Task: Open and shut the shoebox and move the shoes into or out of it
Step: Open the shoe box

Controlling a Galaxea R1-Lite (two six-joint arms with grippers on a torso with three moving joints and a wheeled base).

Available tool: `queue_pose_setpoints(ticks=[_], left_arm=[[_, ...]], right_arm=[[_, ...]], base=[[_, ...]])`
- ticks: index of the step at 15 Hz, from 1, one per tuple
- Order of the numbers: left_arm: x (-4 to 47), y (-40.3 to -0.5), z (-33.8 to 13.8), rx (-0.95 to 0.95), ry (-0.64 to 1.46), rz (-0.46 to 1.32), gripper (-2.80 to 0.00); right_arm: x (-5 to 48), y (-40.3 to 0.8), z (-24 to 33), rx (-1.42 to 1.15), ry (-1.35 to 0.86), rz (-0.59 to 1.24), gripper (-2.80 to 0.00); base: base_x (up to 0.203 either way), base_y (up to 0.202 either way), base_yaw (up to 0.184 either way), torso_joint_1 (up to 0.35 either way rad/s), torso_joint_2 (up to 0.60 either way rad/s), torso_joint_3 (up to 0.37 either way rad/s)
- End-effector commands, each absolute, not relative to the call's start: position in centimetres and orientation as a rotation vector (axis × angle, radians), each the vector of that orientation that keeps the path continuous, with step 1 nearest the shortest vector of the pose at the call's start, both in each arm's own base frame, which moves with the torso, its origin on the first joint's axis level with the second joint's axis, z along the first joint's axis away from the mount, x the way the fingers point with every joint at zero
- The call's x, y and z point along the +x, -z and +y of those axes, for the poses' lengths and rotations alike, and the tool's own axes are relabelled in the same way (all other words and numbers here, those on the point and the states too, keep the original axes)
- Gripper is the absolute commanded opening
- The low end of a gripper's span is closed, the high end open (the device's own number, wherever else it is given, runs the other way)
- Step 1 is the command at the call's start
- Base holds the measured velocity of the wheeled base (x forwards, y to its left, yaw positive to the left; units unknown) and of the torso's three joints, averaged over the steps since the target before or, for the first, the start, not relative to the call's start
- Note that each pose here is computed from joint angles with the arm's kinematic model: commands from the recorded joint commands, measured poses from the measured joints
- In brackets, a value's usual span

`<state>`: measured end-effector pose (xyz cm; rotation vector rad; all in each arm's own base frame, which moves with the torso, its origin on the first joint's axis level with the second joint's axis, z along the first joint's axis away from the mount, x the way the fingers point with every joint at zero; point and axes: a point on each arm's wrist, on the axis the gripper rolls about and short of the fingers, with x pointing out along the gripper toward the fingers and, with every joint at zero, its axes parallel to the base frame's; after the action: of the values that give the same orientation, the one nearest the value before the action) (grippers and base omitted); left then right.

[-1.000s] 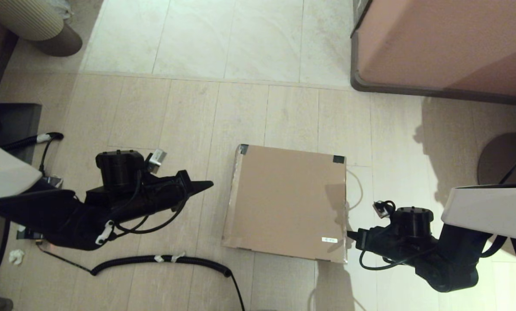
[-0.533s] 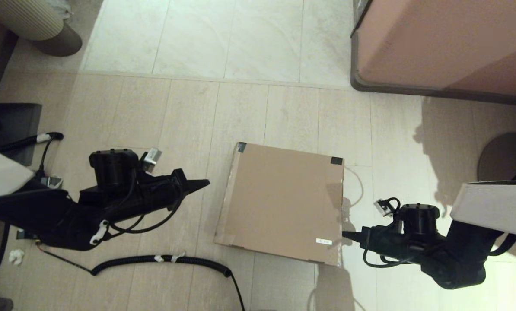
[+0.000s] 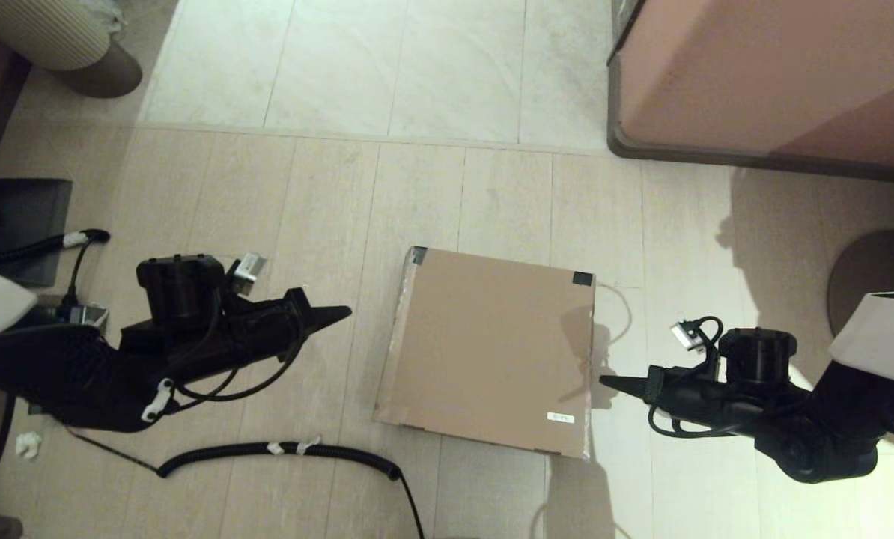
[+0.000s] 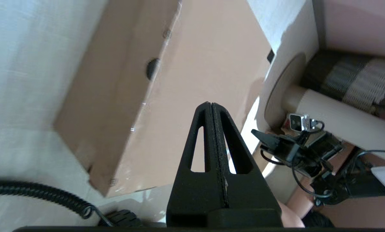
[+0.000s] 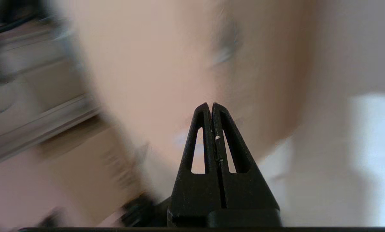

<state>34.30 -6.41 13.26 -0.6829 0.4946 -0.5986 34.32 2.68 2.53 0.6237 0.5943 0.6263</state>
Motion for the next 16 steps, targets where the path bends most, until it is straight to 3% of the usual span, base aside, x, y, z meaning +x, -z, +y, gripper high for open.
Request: queue_pose_setpoints(ticks=[1, 7, 16], left_arm=[[33.9, -13.8, -5.9, -0.686, 0.594, 0.475, -2.8], [34.1, -14.7, -5.9, -0.679, 0.607, 0.44, -2.8], [32.3, -18.1, -4.5, -0.665, 0.608, 0.339, -2.8]], right_arm=[[35.0, -1.7, 2.2, 0.577, -0.523, 0.565, -2.8], [38.0, 1.5, 2.5, 0.436, -0.379, 0.547, -2.8], [38.6, 2.3, 6.2, 0.441, -0.473, 0.567, -2.8]], base=[[0.0, 0.0, 0.0, 0.0, 0.0, 0.0], [0.0, 0.0, 0.0, 0.0, 0.0, 0.0], [0.0, 0.0, 0.0, 0.0, 0.0, 0.0]])
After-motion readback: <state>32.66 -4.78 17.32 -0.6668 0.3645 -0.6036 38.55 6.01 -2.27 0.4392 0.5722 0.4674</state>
